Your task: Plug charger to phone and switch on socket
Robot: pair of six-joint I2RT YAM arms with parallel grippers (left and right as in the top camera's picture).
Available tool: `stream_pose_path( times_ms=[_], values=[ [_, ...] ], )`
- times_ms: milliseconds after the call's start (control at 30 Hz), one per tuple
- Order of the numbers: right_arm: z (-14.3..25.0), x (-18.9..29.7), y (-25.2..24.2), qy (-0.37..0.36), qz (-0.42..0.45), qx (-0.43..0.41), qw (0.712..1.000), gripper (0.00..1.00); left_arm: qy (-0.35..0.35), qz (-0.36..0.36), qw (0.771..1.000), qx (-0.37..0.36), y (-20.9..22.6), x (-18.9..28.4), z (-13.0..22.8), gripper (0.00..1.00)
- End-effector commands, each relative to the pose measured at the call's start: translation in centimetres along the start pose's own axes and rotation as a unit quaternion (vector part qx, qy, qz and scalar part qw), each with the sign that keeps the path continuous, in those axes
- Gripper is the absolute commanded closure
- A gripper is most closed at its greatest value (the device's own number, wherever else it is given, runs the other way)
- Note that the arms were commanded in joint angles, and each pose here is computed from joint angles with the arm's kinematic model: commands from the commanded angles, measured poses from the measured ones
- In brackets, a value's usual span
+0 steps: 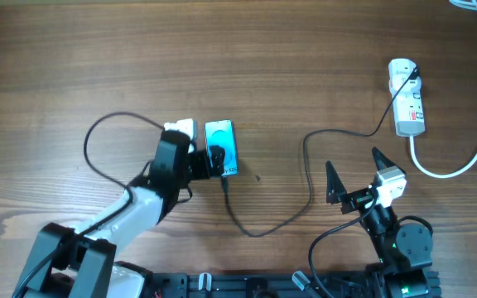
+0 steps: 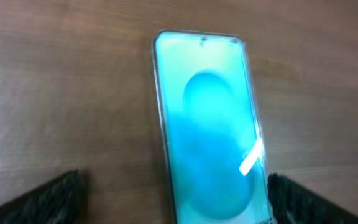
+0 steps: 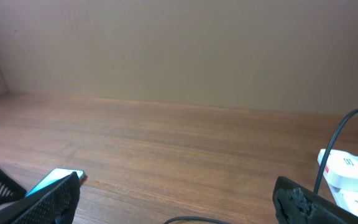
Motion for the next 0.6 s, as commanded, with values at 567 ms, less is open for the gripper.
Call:
stream_pose_path(
  times_ms=[567],
  values=[
    [-0.1, 0.0, 0.1, -0.004, -0.004, -0.005, 1.000, 0.00, -0.048, -0.044, 0.996, 0.059, 5.4, 7.0, 9.0, 0.00]
  ],
)
Point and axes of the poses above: each gripper's point midway between its finger pads, its own x axis back along the fingers, its own y axis along the line the jaws close on, z = x × y, the point moved 7 cm from there along x, back along the fingers, and after that the axes turned 12 degrees about -x, right-handed, at the moved point
